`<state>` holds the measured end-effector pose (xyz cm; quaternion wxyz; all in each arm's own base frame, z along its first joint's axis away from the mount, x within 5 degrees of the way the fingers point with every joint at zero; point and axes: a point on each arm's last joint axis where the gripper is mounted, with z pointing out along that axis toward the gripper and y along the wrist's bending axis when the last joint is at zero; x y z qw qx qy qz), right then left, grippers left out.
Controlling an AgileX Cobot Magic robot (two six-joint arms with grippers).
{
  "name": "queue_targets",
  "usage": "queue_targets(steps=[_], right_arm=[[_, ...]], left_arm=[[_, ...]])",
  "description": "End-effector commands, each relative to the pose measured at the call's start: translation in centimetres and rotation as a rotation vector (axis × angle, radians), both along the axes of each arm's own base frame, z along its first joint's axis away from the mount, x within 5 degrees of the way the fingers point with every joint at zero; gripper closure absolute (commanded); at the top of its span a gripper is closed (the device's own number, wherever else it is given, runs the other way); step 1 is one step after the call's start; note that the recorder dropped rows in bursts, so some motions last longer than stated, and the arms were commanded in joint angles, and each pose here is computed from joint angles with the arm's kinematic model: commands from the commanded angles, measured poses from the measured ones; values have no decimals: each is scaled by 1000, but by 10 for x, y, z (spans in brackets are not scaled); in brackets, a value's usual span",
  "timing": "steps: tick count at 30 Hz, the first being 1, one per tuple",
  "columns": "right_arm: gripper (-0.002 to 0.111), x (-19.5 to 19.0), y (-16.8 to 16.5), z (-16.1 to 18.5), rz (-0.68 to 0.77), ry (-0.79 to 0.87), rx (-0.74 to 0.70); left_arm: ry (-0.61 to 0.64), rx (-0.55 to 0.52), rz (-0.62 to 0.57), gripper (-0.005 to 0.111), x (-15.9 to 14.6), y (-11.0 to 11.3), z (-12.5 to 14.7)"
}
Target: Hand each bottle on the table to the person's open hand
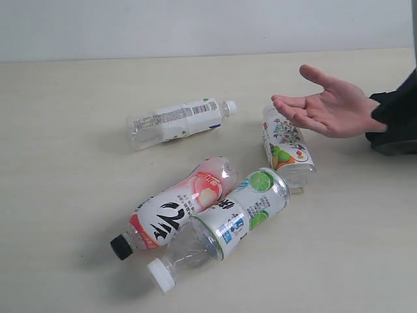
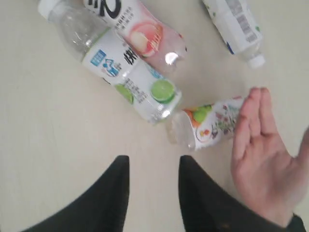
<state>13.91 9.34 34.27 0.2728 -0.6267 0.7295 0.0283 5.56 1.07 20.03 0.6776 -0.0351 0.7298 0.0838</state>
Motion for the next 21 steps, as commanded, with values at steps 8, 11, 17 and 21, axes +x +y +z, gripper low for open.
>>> queue_targets(steps=[8, 11, 17, 21], right_arm=[[53, 48, 61, -45, 71, 97, 44], [53, 60, 69, -65, 126, 126, -12], [42, 73, 77, -85, 182, 131, -59], [42, 77, 79, -94, 230, 139, -90]], left_arm=[[-11, 0, 1, 97, 0, 0, 0], [-11, 0, 1, 97, 0, 0, 0], [-11, 0, 1, 97, 0, 0, 0], [-11, 0, 1, 97, 0, 0, 0]])
